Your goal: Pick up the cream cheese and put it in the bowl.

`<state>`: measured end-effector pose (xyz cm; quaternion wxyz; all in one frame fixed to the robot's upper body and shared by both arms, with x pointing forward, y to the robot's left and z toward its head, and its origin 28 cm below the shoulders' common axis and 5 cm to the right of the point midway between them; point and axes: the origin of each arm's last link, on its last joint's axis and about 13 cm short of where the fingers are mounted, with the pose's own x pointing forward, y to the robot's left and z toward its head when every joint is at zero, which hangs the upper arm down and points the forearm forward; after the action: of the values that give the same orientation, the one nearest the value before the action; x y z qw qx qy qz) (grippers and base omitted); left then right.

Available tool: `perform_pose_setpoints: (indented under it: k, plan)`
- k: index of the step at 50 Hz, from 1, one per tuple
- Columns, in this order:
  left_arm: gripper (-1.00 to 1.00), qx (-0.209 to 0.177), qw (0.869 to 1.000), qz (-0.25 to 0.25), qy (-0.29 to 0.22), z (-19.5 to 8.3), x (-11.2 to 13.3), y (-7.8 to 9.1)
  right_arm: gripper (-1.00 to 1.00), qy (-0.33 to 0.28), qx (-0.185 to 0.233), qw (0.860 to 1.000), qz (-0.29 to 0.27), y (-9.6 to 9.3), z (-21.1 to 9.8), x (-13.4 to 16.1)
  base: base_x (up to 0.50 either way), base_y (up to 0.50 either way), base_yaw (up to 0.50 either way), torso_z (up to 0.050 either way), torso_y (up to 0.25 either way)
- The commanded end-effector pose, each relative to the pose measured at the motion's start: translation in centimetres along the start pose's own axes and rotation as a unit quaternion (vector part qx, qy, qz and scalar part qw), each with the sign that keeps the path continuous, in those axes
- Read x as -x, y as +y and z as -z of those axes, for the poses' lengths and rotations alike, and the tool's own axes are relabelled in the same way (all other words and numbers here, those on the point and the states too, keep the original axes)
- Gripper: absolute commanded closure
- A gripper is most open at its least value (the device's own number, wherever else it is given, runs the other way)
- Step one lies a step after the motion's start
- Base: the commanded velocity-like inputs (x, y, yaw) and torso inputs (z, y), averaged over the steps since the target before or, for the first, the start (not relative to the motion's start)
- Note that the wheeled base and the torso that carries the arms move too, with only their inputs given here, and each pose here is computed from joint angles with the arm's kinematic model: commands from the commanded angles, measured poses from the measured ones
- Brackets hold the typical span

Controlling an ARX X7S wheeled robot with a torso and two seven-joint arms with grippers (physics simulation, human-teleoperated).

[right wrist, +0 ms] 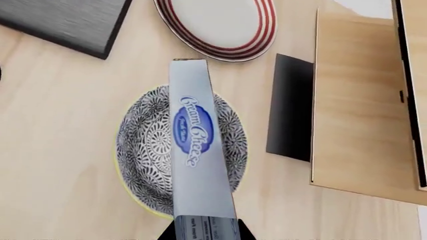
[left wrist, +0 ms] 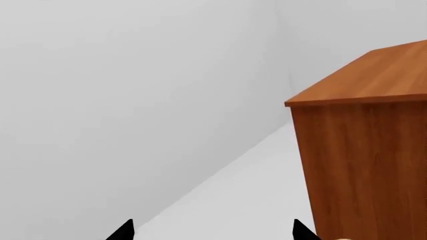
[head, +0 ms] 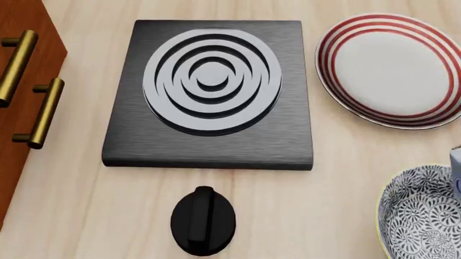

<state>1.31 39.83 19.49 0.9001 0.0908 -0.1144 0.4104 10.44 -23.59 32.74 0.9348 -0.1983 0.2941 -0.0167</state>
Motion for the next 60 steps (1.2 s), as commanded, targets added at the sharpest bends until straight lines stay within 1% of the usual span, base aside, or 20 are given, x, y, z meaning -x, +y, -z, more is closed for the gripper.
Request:
perform_pose_setpoints:
  k: [1,6,20,22,24,28,31,32,38,40,41,44,48,49,51,55,56,57,58,60]
  plan:
    - [-1.00,-0.003,1.000,0.000,0.000,-0.5,0.0,0.0,1.00,-0.031,-0.015,0.999,0.014,-0.5,-0.1,-0.5,0.00,0.00,0.00,0.000,0.000]
    - [-1.00,-0.005,1.000,0.002,0.001,-0.7,0.1,0.0,1.00,-0.028,-0.031,0.999,0.012,-0.8,-0.2,-1.1,0.00,0.00,0.00,0.000,0.000]
    - [-1.00,-0.004,1.000,0.001,0.002,-0.9,0.2,0.0,1.00,-0.020,-0.046,0.999,0.003,-0.7,-0.1,-2.8,0.00,0.00,0.00,0.000,0.000]
    - [-1.00,-0.006,1.000,0.001,0.002,-0.8,0.1,0.0,1.00,-0.018,-0.050,0.999,0.001,-1.2,-0.1,-2.5,0.00,0.00,0.00,0.000,0.005]
    - [-1.00,-0.006,1.000,0.001,0.002,-0.8,0.1,0.0,1.00,-0.015,-0.051,0.999,0.000,-0.7,0.0,-3.3,0.00,0.00,0.00,0.000,0.000]
    - [-1.00,-0.006,1.000,0.000,0.002,-0.8,0.1,0.0,1.00,-0.011,-0.057,0.998,-0.001,-0.6,0.2,-3.8,0.00,0.00,0.00,0.000,0.000]
    - [-1.00,-0.005,1.000,0.000,0.003,-0.8,0.1,0.1,1.00,-0.008,-0.057,0.998,-0.003,-0.6,0.2,-4.0,0.00,0.00,0.00,0.003,0.000]
    - [-1.00,-0.005,1.000,0.000,0.003,-0.8,0.1,0.1,1.00,-0.007,-0.058,0.998,-0.004,-1.0,0.1,-3.5,0.00,0.00,0.00,0.000,0.000]
    - [-1.00,-0.006,1.000,0.000,0.004,-0.6,0.0,0.0,1.00,-0.001,-0.056,0.998,-0.008,-0.4,0.5,-4.5,0.00,0.00,0.00,0.000,0.000]
    - [-1.00,-0.005,1.000,0.000,0.004,-0.7,0.0,0.0,1.00,0.001,-0.054,0.998,-0.008,-0.9,0.3,-3.7,0.00,0.00,0.00,0.000,0.000]
    - [-1.00,-0.006,1.000,0.000,0.004,-0.7,0.0,0.0,1.00,0.001,-0.055,0.998,-0.009,-0.6,0.4,-4.3,0.00,0.00,0.00,0.000,0.000]
    - [-1.00,-0.006,1.000,0.000,0.004,-0.7,0.0,0.0,1.00,0.006,-0.054,0.998,-0.010,-0.9,0.4,-4.0,0.00,0.00,0.00,0.000,0.003]
    - [-1.00,-0.007,1.000,-0.002,0.002,-0.6,0.0,-0.1,1.00,0.009,-0.055,0.998,-0.013,-0.8,0.5,-4.4,0.00,0.00,0.00,0.000,0.000]
    - [-1.00,-0.018,1.000,-0.006,0.001,-0.6,0.0,-0.1,1.00,0.011,-0.053,0.998,-0.010,-0.2,0.9,-5.3,0.00,0.00,0.00,0.000,0.000]
    - [-1.00,-0.008,1.000,-0.002,0.003,-0.6,0.0,-0.1,1.00,0.014,-0.054,0.998,-0.012,-0.2,1.0,-5.6,0.00,0.00,0.00,0.000,0.000]
    - [-1.00,-0.009,1.000,-0.002,0.004,-0.8,0.1,-0.1,1.00,0.017,-0.055,0.998,-0.013,-0.3,1.1,-5.8,0.00,0.00,0.00,0.000,0.000]
    - [-1.00,-0.009,1.000,-0.002,0.004,-0.8,0.1,-0.1,1.00,0.018,-0.055,0.998,-0.012,-0.6,1.0,-5.5,0.00,0.00,0.00,0.000,0.000]
    - [-1.00,-0.007,1.000,-0.002,0.004,-0.8,0.1,-0.1,1.00,0.019,-0.055,0.998,-0.013,-0.4,1.1,-5.8,0.00,0.00,0.00,0.000,0.000]
    - [-1.00,-0.007,1.000,-0.002,0.004,-0.9,0.1,-0.1,1.00,0.019,-0.056,0.998,-0.012,-0.7,1.0,-5.4,0.00,0.00,0.00,0.000,0.000]
    - [-1.00,-0.006,1.000,-0.002,0.004,-0.8,0.1,-0.1,1.00,0.020,-0.055,0.998,-0.013,-0.3,1.3,-6.0,0.00,0.00,0.00,0.000,0.000]
